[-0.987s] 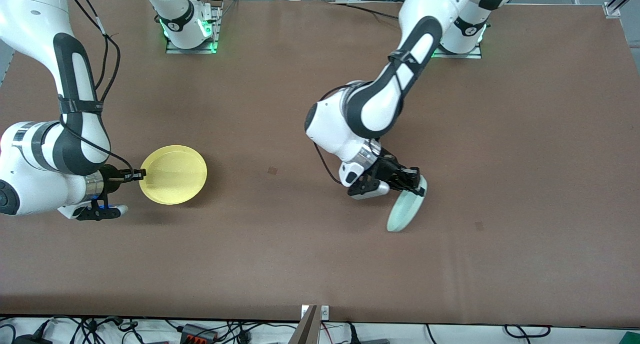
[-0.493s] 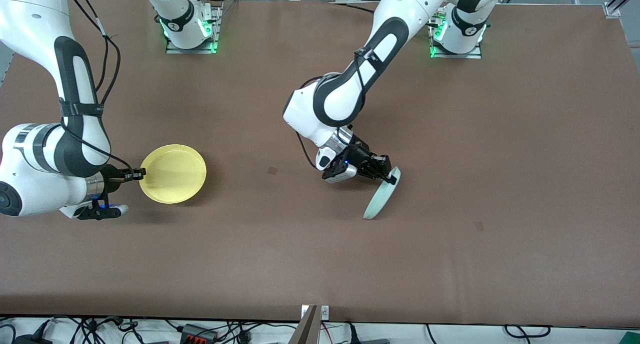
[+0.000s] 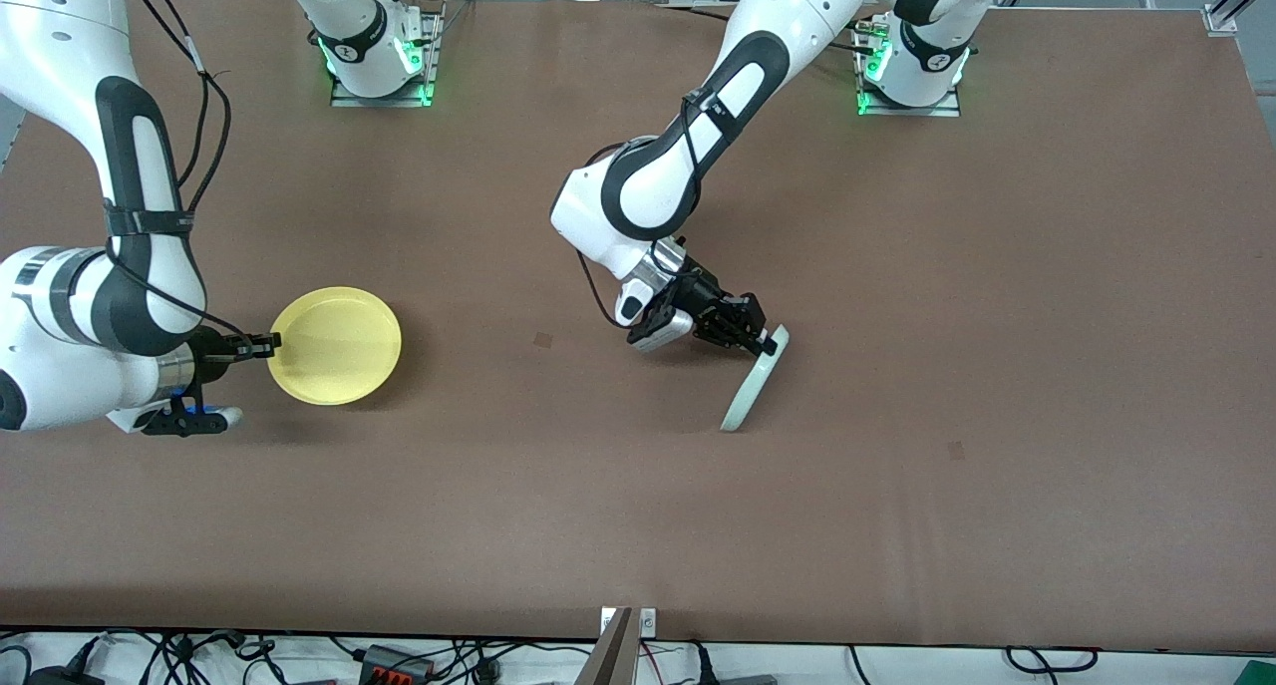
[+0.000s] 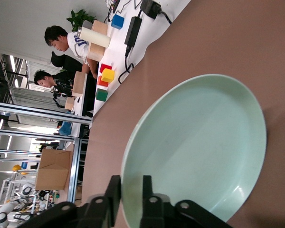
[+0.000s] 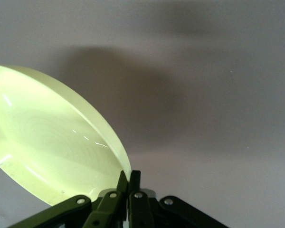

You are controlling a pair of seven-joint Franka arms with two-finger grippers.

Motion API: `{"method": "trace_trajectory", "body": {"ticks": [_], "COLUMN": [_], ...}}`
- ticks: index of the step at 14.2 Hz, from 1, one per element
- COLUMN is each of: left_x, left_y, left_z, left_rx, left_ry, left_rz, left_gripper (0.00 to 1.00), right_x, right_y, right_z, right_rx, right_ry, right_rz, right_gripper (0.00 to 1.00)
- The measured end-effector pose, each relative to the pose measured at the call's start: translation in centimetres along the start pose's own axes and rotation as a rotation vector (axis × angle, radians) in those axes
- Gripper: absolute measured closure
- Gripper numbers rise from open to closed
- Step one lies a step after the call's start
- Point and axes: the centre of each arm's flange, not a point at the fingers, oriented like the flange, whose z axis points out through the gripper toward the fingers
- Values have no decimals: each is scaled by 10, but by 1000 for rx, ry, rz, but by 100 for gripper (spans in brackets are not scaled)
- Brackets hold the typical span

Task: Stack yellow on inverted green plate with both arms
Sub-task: 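Lower the green plate with the left gripper while the right gripper carries yellow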

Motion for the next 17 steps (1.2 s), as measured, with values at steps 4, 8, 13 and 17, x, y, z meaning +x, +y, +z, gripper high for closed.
{"method": "trace_trajectory", "body": {"ticks": [4, 8, 13, 17], "left_x": [21, 39, 67, 85], "left_y": [-6, 13, -5, -41], "left_z": [-44, -43, -26, 11], "left_rx": [-351, -827, -975, -952], "left_ry": [-52, -269, -269, -273], "left_rz": [-120, -335, -482, -491], "left_gripper": [33, 0, 0, 0], "right_x": [-1, -1, -1, 2], "right_y": [2, 1, -6, -40], "right_z": [-1, -3, -4, -3], "right_rx": [3, 4, 6, 0], "right_ry": [2, 3, 4, 4], "right_rz": [1, 0, -12, -57], "right_gripper": [97, 97, 97, 97]}}
